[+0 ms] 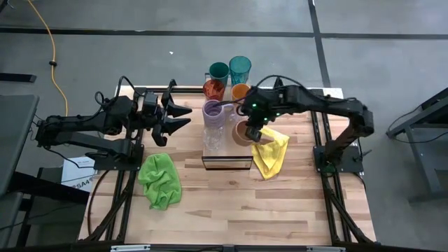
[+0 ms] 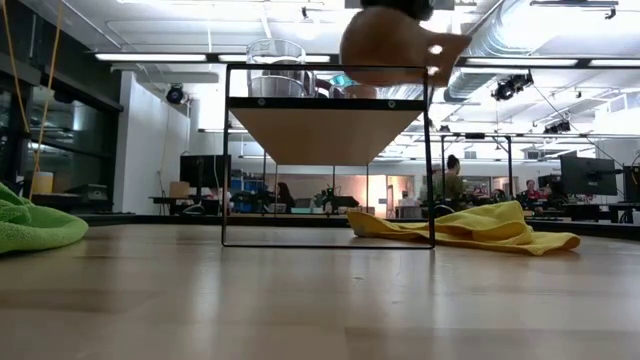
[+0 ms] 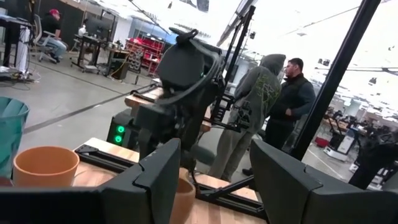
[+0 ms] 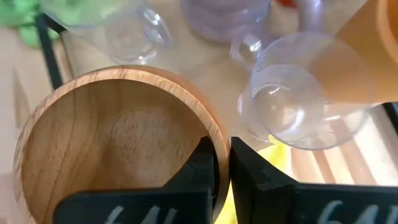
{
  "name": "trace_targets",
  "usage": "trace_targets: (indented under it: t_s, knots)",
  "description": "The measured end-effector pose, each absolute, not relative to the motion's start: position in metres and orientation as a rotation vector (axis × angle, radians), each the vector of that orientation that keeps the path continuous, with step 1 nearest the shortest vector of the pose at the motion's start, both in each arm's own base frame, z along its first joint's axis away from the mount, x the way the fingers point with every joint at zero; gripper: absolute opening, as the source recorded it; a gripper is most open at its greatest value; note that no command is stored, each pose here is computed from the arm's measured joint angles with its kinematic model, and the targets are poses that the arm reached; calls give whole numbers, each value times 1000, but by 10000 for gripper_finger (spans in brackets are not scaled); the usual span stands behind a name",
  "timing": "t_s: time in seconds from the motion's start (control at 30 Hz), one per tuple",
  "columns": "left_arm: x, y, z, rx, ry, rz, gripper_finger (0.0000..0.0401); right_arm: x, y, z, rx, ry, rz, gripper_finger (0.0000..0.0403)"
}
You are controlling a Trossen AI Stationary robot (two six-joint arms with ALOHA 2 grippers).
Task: Stack small to large cups/mugs on shelf
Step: Put the brown mug on the shelf
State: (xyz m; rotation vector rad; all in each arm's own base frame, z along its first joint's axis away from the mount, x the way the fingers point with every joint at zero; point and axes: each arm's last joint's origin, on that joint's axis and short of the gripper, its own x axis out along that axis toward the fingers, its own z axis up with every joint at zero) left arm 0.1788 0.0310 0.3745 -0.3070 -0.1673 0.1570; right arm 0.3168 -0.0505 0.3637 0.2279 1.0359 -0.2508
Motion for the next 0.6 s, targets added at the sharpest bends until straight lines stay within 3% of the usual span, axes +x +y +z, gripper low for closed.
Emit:
trace_targets:
  t_s: [0.6]
  knots:
    - [179, 32, 374, -309, -168, 184, 182, 334, -53, 340, 254, 1119, -269, 16]
